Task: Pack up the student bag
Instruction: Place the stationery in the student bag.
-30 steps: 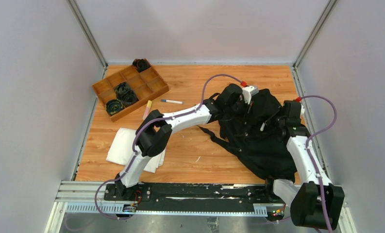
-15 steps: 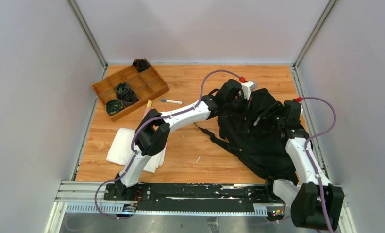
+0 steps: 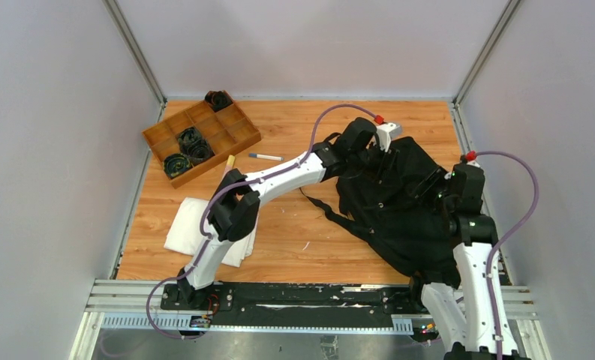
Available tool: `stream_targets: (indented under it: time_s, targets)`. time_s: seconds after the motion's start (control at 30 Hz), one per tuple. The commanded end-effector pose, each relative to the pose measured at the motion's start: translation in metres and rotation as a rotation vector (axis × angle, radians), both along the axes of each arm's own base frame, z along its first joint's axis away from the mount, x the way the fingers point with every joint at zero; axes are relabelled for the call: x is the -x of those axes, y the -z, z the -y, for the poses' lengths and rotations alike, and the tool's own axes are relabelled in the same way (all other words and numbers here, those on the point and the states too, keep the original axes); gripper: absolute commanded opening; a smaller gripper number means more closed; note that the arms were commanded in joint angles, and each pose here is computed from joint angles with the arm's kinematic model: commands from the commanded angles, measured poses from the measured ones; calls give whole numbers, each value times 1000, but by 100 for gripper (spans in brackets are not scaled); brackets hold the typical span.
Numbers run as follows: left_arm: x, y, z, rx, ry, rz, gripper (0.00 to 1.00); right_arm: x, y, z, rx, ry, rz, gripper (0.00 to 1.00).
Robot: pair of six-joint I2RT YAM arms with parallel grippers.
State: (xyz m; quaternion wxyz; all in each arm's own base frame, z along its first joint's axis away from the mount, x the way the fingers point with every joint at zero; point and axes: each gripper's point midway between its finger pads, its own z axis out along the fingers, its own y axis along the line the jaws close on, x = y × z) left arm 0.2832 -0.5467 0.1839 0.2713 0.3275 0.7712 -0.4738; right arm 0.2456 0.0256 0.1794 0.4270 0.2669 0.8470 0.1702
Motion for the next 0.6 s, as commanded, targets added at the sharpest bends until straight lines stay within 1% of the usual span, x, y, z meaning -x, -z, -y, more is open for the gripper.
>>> stream_targets:
  time_s: [0.0, 0.1, 0.2, 0.3, 0.33, 0.4, 0.47, 0.5, 0.57]
  targets:
    - [5, -54, -11, 43, 34, 86, 58, 9, -40, 10, 119, -22, 45, 51]
    - [4, -59, -24, 25, 26, 115, 66, 7, -54, 13, 139, -14, 71, 53]
    - [-5, -53, -42, -27, -17, 136, 67, 3, -61, 15, 155, -8, 88, 54]
    - [-19, -46, -69, -59, -89, 118, 67, -1, -66, 14, 158, -24, 104, 54]
    - [-28, -43, -83, -72, -140, 118, 67, -2, -67, 12, 157, -34, 105, 55]
    - [-51, -24, -120, -141, -276, 120, 67, -3, -69, 10, 150, -52, 99, 55]
    - [-87, 11, -186, -328, -535, 134, 67, -6, -74, 3, 128, -85, 107, 55]
    - [-97, 30, -221, -431, -650, 135, 67, -8, -76, -1, 117, -101, 112, 55]
    - [-105, 49, -277, -587, -836, 127, 67, -12, -76, -4, 106, -119, 113, 55]
